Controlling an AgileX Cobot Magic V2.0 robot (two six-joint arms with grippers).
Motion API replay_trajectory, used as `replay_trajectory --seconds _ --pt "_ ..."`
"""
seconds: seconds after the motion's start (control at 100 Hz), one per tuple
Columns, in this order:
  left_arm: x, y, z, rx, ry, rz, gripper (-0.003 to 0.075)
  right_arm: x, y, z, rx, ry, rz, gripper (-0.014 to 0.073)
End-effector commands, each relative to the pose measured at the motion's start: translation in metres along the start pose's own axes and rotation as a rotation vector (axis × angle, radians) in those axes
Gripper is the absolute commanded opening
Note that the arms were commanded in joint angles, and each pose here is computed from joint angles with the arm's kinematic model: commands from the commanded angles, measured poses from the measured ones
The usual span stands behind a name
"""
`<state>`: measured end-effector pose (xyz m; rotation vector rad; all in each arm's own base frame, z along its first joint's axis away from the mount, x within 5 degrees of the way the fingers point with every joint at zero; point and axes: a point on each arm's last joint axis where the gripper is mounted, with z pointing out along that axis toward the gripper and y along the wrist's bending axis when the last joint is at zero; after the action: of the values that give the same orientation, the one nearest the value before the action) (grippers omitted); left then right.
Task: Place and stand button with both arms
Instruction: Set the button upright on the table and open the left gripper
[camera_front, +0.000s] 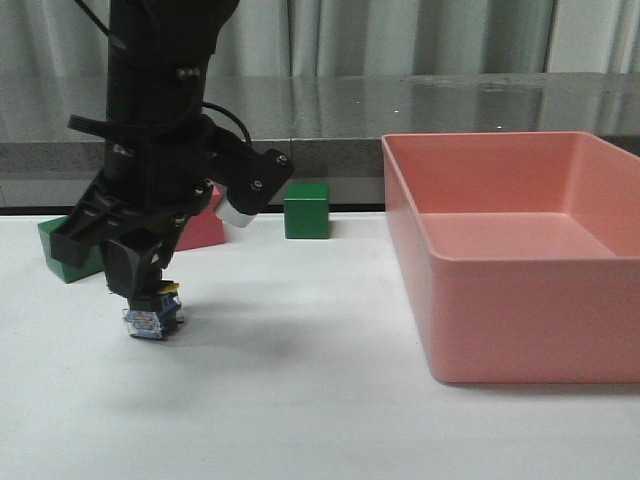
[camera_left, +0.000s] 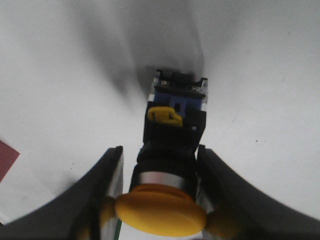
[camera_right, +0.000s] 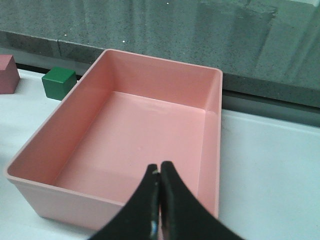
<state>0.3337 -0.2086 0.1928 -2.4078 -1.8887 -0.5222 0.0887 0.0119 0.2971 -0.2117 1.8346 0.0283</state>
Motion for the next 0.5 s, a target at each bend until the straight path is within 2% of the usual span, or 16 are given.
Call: replay_trajectory --seconds 0.0,0.06,0.16,0.26,0.32,0.49 --pt "0.005 0.003 -0.026 -0.062 -0.017 -0.029 0.0121 -0.013 -0.003 -0.002 0.032 -0.087 0.007 -0.006" --pt "0.005 0.003 -0.026 -0.062 -0.017 -0.029 0.0214 -0.013 -0.003 -0.002 0.032 -0.087 0.007 -0.006" --pt "0.005 0.003 -0.026 -0.064 -0.018 -0.029 0.0417 -0.013 -0.003 -0.002 0.032 -0.087 0.007 -0.006" --pt "0.005 0.004 -0.028 -0.066 -0.019 -0.031 0.0561 -0.013 -0.003 -0.002 0.032 -0.087 0.007 -0.006" --pt "0.006 0.005 -0.03 -0.064 -0.016 -0.048 0.0584 -0.013 -0.003 -0.002 0.032 -0.087 0.007 -0.006" --pt "0.012 0.009 -0.047 -0.061 -0.004 -0.084 0.0584 -0.013 -0.003 -0.002 0.032 -0.087 0.007 -0.006"
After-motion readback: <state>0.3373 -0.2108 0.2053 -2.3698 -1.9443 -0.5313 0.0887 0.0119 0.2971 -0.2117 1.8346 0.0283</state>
